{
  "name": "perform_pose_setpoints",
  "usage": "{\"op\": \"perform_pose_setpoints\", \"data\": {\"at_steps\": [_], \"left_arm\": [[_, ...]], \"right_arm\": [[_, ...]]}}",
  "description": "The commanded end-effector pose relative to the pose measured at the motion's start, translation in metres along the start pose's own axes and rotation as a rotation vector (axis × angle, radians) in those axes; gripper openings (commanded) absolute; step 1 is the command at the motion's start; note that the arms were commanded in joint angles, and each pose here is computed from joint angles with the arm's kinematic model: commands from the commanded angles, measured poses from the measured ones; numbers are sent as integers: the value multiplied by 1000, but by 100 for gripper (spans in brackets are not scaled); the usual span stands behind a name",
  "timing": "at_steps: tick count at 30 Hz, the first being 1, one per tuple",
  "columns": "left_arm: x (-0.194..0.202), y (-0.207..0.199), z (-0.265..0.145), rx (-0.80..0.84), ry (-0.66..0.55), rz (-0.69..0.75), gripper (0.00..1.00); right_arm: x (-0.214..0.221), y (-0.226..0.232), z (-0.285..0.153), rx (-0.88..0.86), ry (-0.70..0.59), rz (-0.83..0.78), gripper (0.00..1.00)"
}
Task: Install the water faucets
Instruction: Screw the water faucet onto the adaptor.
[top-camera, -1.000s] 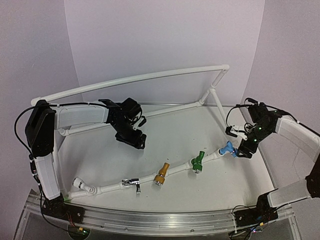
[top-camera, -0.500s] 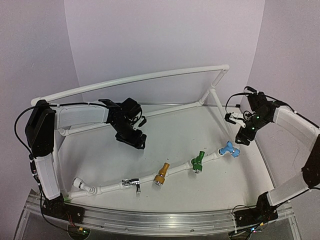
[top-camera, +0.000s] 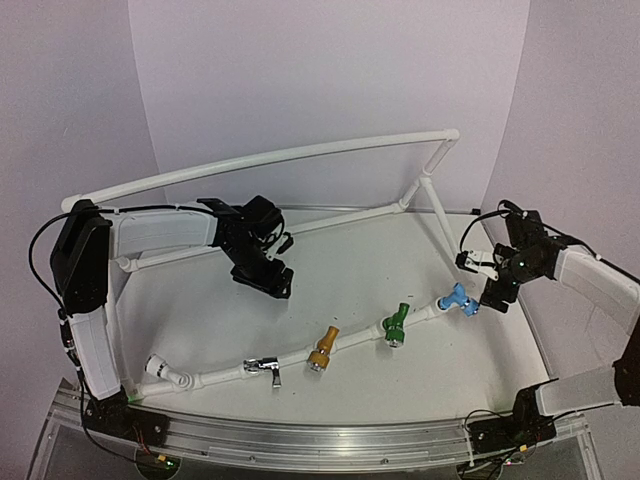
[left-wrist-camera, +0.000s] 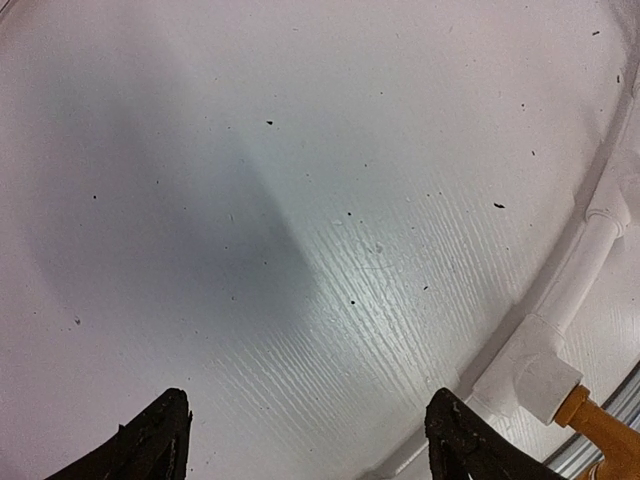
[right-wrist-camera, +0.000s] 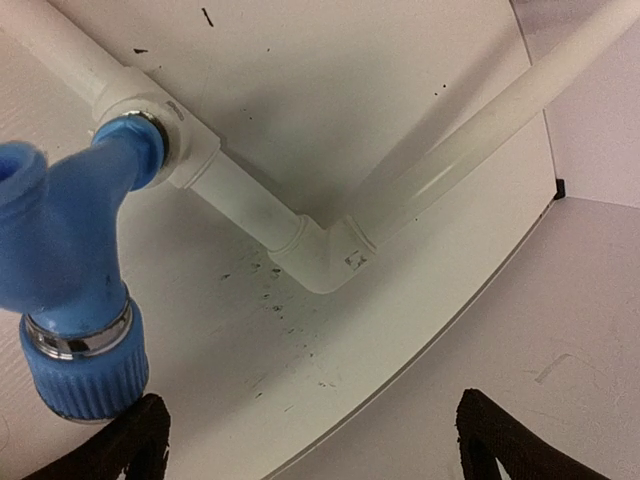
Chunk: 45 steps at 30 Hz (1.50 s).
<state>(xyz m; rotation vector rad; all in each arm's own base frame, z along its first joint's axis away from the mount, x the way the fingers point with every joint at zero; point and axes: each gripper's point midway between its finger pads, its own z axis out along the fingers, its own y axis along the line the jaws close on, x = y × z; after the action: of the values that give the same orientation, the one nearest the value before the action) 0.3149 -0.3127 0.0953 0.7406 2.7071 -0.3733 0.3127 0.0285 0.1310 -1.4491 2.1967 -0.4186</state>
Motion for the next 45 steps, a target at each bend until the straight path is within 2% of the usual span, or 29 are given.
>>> {"op": "perform_pose_setpoints", "data": {"at_steps": [1,10,19,25,30,38,41,45], "left_arm": [[-17,-5,-12,27,-55,4,81],[-19,-5,-14,25,-58,8,81],[-23,-7,-12,30,-56,11,82],[-24,-9,-12,39,-49,16,82],[-27,-10,-14,41,-46,30,82],[-31,-11,-13,43,-60,21,82],[-29,-11,-12,46,-53,19,82],[-27,-10,-14,40,-57,22,82]], "right_arm": [[-4,20,6,-48,-42,-29,98],[-14,20,10,-44,-87,-38,98],[-2,61,4,-119,-109,-206,98],[2,69,3,-142,-109,-296,97],[7,70,-18,-219,-81,-488,95],[-8,68,-31,-163,-188,-599,98],[-12,70,-31,-132,-219,-601,98],[-15,76,-46,-269,-221,-517,97]]}}
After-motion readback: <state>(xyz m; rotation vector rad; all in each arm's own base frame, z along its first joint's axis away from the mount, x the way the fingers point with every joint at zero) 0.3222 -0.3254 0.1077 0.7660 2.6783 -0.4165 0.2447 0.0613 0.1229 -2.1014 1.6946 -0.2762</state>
